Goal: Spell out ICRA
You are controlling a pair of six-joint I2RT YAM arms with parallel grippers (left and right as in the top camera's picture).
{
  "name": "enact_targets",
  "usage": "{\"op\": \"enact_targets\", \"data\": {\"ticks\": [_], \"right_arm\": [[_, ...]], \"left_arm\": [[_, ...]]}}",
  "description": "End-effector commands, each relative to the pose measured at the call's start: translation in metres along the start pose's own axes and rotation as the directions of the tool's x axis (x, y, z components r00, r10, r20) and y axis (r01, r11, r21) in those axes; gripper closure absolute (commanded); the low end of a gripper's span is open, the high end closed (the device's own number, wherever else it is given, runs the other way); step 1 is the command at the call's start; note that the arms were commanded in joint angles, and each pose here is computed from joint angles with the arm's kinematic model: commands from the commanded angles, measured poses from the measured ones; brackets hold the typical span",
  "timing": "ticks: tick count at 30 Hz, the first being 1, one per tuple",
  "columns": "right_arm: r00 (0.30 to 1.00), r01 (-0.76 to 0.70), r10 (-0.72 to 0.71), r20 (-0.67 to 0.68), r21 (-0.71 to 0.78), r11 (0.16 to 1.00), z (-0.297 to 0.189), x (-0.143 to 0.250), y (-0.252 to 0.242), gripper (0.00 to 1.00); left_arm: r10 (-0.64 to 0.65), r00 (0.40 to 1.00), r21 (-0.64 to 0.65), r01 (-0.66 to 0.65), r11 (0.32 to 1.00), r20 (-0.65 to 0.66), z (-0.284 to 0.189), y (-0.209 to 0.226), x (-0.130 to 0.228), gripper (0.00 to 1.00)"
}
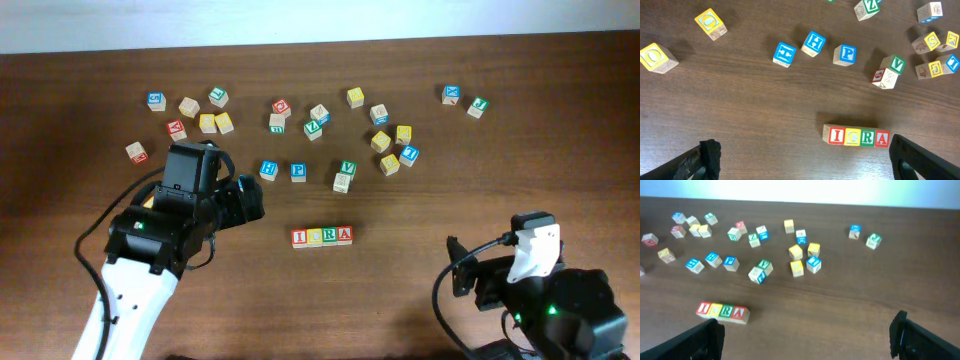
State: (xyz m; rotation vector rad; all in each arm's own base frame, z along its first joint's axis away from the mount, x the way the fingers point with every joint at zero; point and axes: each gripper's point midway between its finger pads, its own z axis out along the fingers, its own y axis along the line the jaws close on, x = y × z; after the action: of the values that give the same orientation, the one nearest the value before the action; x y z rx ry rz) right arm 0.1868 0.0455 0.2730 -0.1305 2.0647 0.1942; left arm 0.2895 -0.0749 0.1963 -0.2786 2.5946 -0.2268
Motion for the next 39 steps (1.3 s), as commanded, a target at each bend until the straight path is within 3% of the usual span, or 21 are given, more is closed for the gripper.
{"op": "enact_targets", "data": {"ticks": [1,12,25,31,36,39], "right_arm": [[1.0,0.02,-0.02,0.019,0.014,1.0,0.012,0.006,-0.003,0.02],[0.956,-0.029,-0.002,0.292,0.103,0.994,0.063,0.061,-0.041,0.02],[0.872,-0.02,-0.028,0.489,0.093,0.995,0.087,0.052,-0.045,0.02],[0.857,-0.035,-0.033,0.514,0.121,0.992,0.086,0.049,-0.051,0.02],[0.912,-0.052,-0.011,0.411,0.141,0.989,0.099,0.075,-0.058,0.02],[0.91,-0.052,-0.012,0.414,0.144,0.988,0.099,0.075,-0.059,0.02]], "left_arm": [[-0.003,1.0,-0.004,0.003,1.0,0.027,-0.005,0.001,-0.006,0.01],[-0.003,1.0,-0.004,0.003,1.0,0.026,-0.005,0.001,-0.006,0.01],[-0.003,1.0,-0.004,0.003,1.0,0.026,-0.005,0.001,-0.006,0.01],[-0.003,1.0,-0.004,0.003,1.0,0.026,-0.005,0.001,-0.006,0.01],[-0.003,1.0,-0.004,0.003,1.0,0.026,-0.005,0.001,-0.006,0.01],[-0.003,1.0,-0.004,0.003,1.0,0.026,-0.005,0.001,-0.006,0.01]]}}
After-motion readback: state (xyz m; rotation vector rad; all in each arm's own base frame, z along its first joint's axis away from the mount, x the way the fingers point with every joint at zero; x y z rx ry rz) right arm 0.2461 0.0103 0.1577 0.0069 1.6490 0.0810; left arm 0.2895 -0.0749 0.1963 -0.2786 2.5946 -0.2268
